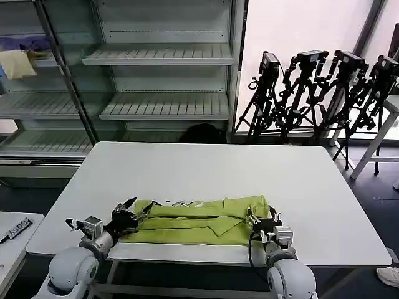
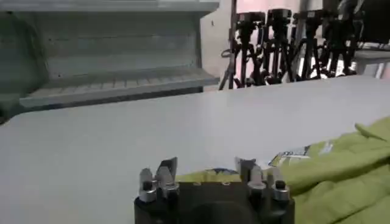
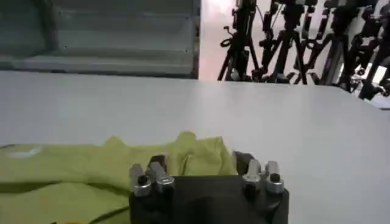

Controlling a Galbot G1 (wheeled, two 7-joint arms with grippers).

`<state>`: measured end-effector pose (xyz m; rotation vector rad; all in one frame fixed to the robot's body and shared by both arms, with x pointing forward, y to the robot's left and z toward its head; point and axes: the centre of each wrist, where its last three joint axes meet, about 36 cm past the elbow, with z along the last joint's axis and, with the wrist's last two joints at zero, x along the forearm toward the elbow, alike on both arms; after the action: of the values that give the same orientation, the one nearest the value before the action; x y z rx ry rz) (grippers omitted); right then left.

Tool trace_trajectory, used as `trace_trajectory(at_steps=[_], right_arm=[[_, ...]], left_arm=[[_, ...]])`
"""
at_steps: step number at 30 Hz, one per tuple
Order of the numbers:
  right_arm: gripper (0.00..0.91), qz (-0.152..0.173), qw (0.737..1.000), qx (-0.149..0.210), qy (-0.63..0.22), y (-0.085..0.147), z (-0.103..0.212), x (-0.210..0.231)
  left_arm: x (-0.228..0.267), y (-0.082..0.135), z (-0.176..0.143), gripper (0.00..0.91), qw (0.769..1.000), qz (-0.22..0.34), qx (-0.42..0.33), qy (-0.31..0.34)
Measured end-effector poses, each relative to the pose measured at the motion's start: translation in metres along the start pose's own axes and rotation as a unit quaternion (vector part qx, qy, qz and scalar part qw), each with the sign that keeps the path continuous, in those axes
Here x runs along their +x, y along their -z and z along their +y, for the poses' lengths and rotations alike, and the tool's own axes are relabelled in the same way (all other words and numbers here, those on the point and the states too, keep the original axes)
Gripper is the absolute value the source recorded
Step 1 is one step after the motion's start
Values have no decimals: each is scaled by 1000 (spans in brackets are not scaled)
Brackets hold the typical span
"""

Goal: Fold and organize the clothes.

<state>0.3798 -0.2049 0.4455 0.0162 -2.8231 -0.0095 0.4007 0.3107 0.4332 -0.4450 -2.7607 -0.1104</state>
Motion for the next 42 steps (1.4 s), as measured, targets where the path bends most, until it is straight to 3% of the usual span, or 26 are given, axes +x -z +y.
trace_trajectory(at_steps=[8,16,26,28,29,30,32,33,34,42], right_arm=[[907,-50,998,-32,-2,27,-16,4],[907,-65,997,-46,6,34,-17,4],[907,-75,996,-52,7,39,-19,5],[907,-76,996,-52,7,39,-19,5],[907,-76,996,-52,7,40,-20,5],[907,-77,996,-52,7,40,-20,5],[907,-78,996,-53,8,40,-20,5],[907,-78,995,-54,8,41,-20,5],[907,-78,995,-55,8,41,-20,5],[907,-79,995,-56,7,41,-20,4]], left_arm=[[10,-26,-20,907,998,-4,11,56],[16,-46,-30,907,994,-6,41,101],[15,-52,-41,907,990,-2,85,109],[15,-53,-45,826,990,1,92,107],[15,-53,-46,715,990,2,95,107],[16,-53,-47,413,990,3,98,105],[16,-53,-50,212,989,4,102,104],[16,-52,-51,60,989,5,103,103],[16,-52,-52,10,989,5,105,103],[14,-50,-56,10,989,13,114,98]])
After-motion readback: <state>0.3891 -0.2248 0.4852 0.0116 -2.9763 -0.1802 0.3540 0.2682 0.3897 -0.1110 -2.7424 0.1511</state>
